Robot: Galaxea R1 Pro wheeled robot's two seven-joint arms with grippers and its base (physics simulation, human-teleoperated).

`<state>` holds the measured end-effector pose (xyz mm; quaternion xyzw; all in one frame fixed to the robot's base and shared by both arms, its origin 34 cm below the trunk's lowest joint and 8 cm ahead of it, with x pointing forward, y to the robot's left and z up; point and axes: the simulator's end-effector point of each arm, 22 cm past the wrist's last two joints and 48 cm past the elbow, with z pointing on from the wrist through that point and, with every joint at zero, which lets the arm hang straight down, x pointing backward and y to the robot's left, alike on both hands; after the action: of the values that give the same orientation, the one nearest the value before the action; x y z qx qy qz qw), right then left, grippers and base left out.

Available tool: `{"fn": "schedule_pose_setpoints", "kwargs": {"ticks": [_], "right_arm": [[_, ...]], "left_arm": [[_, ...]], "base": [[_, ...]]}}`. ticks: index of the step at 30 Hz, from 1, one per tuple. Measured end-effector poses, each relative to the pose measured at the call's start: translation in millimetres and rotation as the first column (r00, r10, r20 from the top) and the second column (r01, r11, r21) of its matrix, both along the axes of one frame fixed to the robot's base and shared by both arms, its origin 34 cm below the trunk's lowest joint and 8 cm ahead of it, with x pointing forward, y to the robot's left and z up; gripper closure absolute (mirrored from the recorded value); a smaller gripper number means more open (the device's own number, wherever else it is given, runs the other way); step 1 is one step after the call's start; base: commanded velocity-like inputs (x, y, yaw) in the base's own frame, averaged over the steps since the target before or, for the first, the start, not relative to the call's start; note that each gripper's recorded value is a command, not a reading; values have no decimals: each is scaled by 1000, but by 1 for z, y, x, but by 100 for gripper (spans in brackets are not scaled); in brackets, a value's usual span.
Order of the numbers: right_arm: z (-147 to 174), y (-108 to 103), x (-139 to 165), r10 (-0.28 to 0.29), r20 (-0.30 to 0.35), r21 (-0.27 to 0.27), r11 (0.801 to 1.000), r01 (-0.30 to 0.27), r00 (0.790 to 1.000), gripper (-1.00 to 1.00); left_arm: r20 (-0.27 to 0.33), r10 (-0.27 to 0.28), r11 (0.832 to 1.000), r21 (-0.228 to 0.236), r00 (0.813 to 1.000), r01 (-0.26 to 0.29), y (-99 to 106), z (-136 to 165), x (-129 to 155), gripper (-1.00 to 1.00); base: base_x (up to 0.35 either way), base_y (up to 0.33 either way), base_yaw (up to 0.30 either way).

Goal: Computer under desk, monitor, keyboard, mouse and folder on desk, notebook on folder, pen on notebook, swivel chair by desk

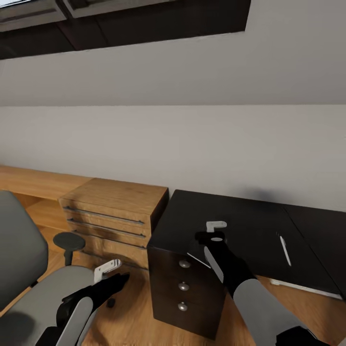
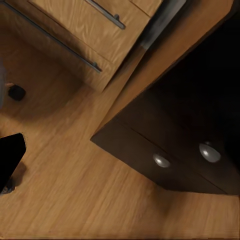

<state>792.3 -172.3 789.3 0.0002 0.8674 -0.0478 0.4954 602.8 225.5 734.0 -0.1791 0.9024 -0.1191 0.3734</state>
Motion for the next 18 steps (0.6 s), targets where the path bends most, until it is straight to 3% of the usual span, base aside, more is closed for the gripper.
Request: {"fn": "schedule_pose_setpoints", "kwargs": {"ticks": [12, 18], "right_arm": [[5, 1, 1, 1, 11, 6, 1000, -1, 1000, -100], [9, 4, 2, 3, 18, 11, 1000, -3, 1000, -100]], "left_arm": [[3, 2, 1000, 1, 1000, -2, 1, 1, 0, -100], [3, 2, 1000, 1, 1000, -2, 1, 2, 0, -100]], "base": [[-325, 0, 0], [-70, 0, 0]]}}
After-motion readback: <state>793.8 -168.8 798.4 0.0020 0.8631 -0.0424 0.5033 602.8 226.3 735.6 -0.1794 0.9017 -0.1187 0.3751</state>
